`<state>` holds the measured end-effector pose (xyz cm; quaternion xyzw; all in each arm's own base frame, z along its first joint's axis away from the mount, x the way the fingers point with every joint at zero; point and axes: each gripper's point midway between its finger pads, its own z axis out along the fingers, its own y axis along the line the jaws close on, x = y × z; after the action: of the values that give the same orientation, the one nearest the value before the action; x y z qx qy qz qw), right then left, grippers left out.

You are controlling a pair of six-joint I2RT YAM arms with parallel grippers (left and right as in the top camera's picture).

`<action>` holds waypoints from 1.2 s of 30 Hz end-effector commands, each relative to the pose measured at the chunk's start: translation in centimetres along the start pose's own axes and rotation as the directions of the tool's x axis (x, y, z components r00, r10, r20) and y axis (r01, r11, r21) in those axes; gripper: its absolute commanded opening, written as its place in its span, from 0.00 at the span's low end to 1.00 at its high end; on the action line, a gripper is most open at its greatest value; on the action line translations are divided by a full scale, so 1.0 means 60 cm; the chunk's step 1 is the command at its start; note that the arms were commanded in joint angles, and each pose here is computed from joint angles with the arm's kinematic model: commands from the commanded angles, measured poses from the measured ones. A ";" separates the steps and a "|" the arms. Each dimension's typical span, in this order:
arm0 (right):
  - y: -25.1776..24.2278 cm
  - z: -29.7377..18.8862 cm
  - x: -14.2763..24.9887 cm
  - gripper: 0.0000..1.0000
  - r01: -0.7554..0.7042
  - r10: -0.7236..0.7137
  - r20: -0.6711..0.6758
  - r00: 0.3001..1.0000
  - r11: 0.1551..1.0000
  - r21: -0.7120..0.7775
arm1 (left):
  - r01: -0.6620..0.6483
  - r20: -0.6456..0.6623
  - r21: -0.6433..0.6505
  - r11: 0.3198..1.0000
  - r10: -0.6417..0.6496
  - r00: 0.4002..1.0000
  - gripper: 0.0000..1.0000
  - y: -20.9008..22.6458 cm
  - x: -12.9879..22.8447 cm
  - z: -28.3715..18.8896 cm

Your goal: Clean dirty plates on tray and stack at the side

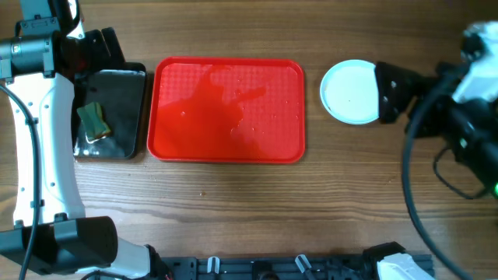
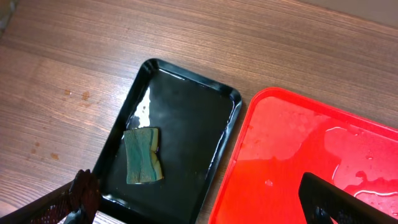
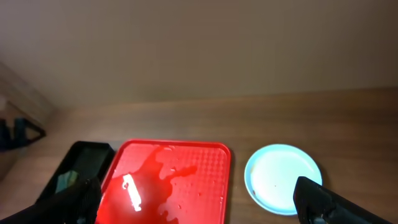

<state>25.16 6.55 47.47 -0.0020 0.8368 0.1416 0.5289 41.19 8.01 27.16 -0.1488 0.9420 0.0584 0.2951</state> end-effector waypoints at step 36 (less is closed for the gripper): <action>-0.174 0.183 0.446 1.00 0.134 -0.145 0.384 0.912 0.989 0.055 | 0.002 -0.004 -0.007 1.000 -0.002 1.000 1.00 0.002 0.000 0.004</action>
<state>24.65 3.43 17.40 -0.0438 0.7117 0.0862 0.6958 41.15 8.00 27.09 -0.1486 0.9425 0.0585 0.2935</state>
